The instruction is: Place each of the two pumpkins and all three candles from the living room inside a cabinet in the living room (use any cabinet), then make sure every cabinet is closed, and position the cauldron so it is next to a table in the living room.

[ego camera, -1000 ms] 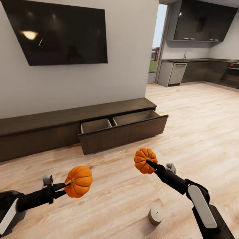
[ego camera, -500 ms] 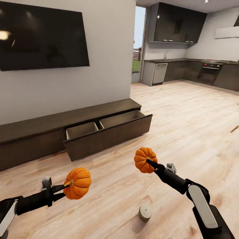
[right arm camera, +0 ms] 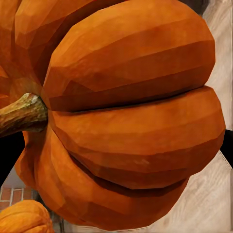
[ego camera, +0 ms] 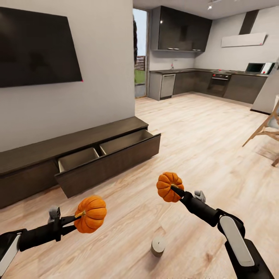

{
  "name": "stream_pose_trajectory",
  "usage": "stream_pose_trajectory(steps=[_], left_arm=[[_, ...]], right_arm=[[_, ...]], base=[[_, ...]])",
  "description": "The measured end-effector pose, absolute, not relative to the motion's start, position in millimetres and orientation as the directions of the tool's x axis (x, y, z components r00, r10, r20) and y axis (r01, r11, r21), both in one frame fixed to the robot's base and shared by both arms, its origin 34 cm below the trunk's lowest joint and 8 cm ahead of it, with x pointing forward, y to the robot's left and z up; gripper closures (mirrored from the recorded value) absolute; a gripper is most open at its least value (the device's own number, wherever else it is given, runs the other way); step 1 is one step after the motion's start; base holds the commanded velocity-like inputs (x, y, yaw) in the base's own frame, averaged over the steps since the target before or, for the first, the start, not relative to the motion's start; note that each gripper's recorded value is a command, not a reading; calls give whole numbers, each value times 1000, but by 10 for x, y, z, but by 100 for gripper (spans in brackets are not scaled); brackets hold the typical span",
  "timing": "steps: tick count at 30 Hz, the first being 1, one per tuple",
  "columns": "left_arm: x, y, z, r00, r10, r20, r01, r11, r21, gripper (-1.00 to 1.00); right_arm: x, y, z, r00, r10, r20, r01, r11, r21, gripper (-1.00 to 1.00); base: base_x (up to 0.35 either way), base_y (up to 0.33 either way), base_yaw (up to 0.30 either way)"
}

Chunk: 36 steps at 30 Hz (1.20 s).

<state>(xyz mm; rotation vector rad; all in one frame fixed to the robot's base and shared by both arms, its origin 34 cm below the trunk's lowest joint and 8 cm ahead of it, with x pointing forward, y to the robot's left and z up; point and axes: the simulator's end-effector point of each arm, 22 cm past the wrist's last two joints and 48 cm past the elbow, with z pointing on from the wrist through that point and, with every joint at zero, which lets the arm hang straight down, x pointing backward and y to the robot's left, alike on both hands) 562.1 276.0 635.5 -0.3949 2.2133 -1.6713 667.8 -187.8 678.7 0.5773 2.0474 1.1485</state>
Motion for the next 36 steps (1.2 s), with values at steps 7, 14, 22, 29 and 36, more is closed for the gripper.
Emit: stream_pose_trajectory(steps=[7, 14, 22, 29, 36], left_arm=[[5641, 2760, 6492, -904, -415, -100, -18, 271, -962, 100], [5661, 2760, 6629, -904, -415, -100, -18, 272, -962, 100], [5681, 2761, 6785, -904, -415, -100, -18, 272, -962, 100], [5699, 2760, 6920, -905, -414, -101, -18, 273, -962, 100], [5712, 2759, 7037, -905, -414, -101, -16, 271, -962, 100]], right_arm=[[6701, -1878, 6927, -649, 669, -363, 39, 506, 862, 100], [6721, -1868, 7066, -649, 669, -362, 39, 505, 862, 100], [6742, -1867, 7221, -650, 669, -362, 39, 505, 862, 100], [6758, -1867, 7355, -650, 669, -362, 39, 505, 862, 100], [6770, -1867, 7468, -650, 669, -361, 40, 505, 862, 100]], base=[[0, 0, -281], [0, 0, -281], [0, 0, -281], [0, 0, -281], [0, 0, -281]])
